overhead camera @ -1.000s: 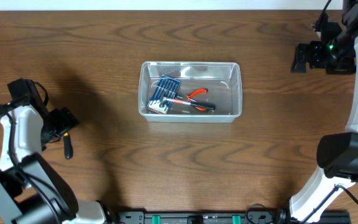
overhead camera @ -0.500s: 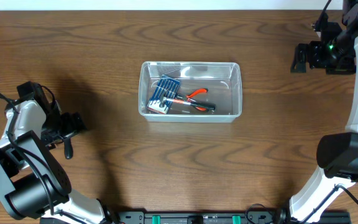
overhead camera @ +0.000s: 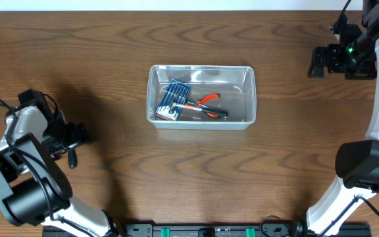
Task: Pack container
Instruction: 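Lower left gripper onto the yellow-black screwdriver handle and grasp it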
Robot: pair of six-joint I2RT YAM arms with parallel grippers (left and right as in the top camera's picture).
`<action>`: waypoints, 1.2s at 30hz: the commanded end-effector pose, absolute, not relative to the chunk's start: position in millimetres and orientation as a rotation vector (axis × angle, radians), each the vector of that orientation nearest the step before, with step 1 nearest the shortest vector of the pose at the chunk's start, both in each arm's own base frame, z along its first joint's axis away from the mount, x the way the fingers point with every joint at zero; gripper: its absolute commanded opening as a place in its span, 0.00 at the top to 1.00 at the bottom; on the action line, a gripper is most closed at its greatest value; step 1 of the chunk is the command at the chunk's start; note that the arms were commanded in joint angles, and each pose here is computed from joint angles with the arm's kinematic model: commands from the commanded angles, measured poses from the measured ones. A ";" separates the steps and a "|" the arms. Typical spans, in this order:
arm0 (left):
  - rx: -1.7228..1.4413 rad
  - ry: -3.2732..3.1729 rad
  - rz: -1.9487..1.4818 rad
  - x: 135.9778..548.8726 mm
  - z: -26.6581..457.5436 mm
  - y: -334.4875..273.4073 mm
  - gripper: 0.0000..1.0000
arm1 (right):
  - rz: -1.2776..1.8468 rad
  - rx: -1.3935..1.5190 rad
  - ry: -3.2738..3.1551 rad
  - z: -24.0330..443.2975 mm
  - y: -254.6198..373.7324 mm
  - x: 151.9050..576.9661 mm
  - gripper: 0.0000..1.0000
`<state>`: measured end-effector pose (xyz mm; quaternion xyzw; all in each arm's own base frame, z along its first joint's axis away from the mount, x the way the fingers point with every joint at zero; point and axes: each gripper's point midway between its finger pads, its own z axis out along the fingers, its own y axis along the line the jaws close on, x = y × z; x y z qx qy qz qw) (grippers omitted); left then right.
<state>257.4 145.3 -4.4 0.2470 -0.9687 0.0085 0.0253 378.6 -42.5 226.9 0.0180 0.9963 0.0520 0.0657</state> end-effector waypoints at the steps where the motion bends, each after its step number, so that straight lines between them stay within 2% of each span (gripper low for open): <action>1: 0.713 -2.977 0.094 256.0 -16.4 139.9 0.01 | 0.146 0.043 2.979 237.9 -40.5 374.8 0.01; 15: 0.693 -2.924 0.127 249.0 -30.4 134.5 0.01 | 0.147 0.043 2.979 237.9 -40.5 374.7 0.01; 23: 0.688 -2.902 0.135 244.0 -29.5 131.9 0.25 | 0.147 0.043 2.980 237.9 -40.5 374.6 0.01; 36: 0.775 -2.914 0.117 251.6 -30.9 136.1 0.41 | 0.148 0.044 2.982 237.8 -40.3 374.0 0.01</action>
